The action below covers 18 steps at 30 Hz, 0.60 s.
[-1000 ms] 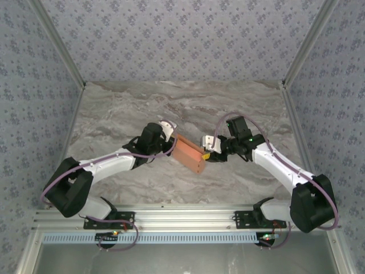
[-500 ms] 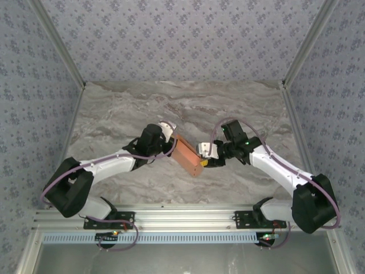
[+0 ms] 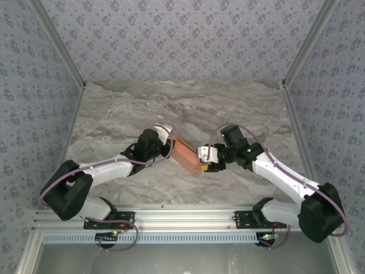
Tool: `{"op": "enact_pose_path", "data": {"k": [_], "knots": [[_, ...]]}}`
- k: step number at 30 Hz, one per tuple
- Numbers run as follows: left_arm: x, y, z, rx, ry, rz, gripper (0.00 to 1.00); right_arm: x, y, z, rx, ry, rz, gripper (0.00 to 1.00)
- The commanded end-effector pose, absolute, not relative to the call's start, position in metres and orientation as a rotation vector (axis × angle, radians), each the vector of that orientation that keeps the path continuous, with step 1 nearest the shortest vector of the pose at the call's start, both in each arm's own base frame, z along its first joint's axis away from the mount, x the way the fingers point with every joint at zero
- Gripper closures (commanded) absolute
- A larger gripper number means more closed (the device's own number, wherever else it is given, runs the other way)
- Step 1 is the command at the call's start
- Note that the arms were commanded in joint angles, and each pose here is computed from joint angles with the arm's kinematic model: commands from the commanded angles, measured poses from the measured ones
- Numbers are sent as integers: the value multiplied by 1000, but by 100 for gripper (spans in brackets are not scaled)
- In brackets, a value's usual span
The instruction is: Fold the paper box
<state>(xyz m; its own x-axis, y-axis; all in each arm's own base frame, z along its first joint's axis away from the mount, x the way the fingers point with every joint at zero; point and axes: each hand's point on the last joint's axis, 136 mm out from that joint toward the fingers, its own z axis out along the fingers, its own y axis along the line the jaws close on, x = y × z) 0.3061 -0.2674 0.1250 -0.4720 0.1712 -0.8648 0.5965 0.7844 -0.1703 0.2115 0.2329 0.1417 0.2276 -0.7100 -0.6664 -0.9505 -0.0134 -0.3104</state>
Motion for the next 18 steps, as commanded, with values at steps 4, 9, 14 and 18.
{"op": "enact_pose_path", "data": {"k": [4, 9, 14, 18], "knots": [[297, -254, 103, 555, 2120, -519, 97, 203, 225, 168, -1622, 1604, 525, 38], [298, -253, 102, 532, 2128, -511, 98, 212, 225, 179, -1498, 1636, 522, 35], [299, -252, 104, 523, 2122, -491, 98, 246, 219, 163, -1354, 1648, 273, 24], [298, -254, 107, 532, 2116, -481, 98, 252, 224, 158, -1353, 1626, 256, 21]]}}
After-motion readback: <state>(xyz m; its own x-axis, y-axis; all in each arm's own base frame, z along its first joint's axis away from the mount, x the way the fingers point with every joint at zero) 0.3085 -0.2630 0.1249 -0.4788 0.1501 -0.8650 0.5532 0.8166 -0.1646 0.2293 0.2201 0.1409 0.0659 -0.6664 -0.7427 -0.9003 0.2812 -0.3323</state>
